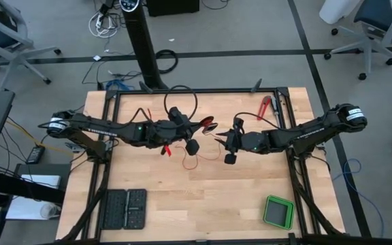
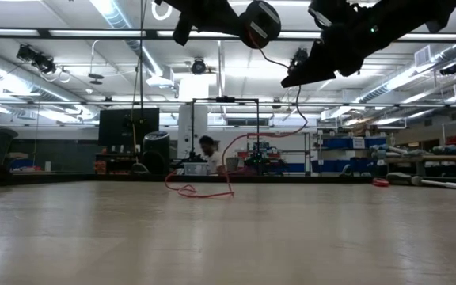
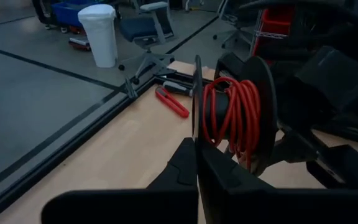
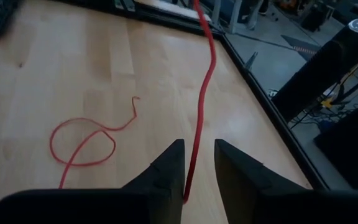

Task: Coil cords
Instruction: Coil the red wire onto the black spool

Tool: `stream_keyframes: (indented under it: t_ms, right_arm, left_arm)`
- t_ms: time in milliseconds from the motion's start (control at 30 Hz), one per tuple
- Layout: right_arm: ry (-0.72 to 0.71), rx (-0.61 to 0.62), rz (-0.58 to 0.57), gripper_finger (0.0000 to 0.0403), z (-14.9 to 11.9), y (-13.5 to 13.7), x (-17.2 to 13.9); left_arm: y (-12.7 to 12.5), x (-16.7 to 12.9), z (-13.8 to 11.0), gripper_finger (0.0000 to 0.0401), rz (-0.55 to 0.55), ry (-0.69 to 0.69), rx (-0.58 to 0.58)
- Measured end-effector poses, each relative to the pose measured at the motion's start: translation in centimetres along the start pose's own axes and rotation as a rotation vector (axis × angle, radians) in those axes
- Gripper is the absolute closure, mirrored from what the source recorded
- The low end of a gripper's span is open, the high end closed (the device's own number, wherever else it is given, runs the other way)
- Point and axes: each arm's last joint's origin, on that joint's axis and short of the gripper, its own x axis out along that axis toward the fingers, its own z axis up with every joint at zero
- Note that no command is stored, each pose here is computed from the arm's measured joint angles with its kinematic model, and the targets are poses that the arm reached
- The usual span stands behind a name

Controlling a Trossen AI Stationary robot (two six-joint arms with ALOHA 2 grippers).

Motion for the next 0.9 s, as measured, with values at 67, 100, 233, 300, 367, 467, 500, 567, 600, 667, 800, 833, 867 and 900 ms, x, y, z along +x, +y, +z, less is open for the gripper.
stream_keyframes:
  t_ms: [67, 100, 233, 300, 367, 467, 500, 567, 600, 667, 800, 833, 867, 900]
  right_arm:
    - [0.008, -0.005, 0.001, 0.0320, -0.1, 0.0, 0.0]
    - [0.010, -0.006, 0.001, 0.0321, -0.1, 0.0, 0.0]
    - [0.019, -0.012, 0.002, 0.0323, -0.2, 0.0, 0.0]
    - [0.024, -0.015, 0.003, 0.0324, -0.3, 0.0, 0.0]
    - [0.030, -0.017, 0.001, 0.0323, -0.3, 0.0, 0.0]
    - [0.042, -0.019, -0.004, 0.0324, -0.5, -0.2, 0.1]
    - [0.048, -0.020, -0.006, 0.0325, -0.5, -0.2, 0.2]
    - [0.056, -0.011, -0.012, 0.0330, -0.6, -0.4, 0.3]
    - [0.063, -0.005, -0.016, 0.0334, -0.7, -0.5, 0.3]
    - [0.078, 0.008, -0.025, 0.0350, -0.9, -0.8, 0.4]
    - [0.115, 0.015, -0.040, 0.0395, -1.3, -1.1, 0.6]
    - [0.123, 0.014, -0.053, 0.0395, -1.3, -1.2, 0.6]
    - [0.132, 0.016, -0.070, 0.0393, -1.4, -1.3, 0.6]
    - [0.142, 0.011, -0.086, 0.0393, -1.5, -1.4, 0.5]
  left_arm:
    - [0.0, 0.0, 0.0, 0.0400, 0.000, 0.000, 0.000]
    - [0.0, 0.0, 0.0, 0.0400, 0.000, 0.000, 0.000]
    - [0.0, 0.0, -0.1, 0.0400, 0.001, 0.007, 0.008]
    - [0.1, 0.0, -0.2, 0.0400, 0.005, 0.021, 0.016]
    - [0.1, 0.0, -0.3, 0.0400, 0.007, 0.030, 0.023]
    - [0.1, 0.0, -0.4, 0.0400, 0.008, 0.034, 0.025]
    - [0.1, 0.0, -0.4, 0.0400, 0.007, 0.034, 0.025]
    - [0.1, 0.0, -0.4, 0.0400, -0.002, 0.037, 0.025]
    - [0.0, 0.0, -0.3, 0.0400, -0.010, 0.035, 0.024]
    - [0.0, 0.0, -0.3, 0.0400, -0.030, 0.038, 0.027]
    - [-0.1, 0.0, -0.5, 0.0400, -0.053, 0.053, 0.064]
    - [-0.1, 0.0, -0.5, 0.0400, -0.056, 0.057, 0.076]
    - [-0.1, 0.0, -0.6, 0.0400, -0.060, 0.063, 0.086]
    - [-0.1, 0.0, -0.6, 0.0400, -0.069, 0.070, 0.102]
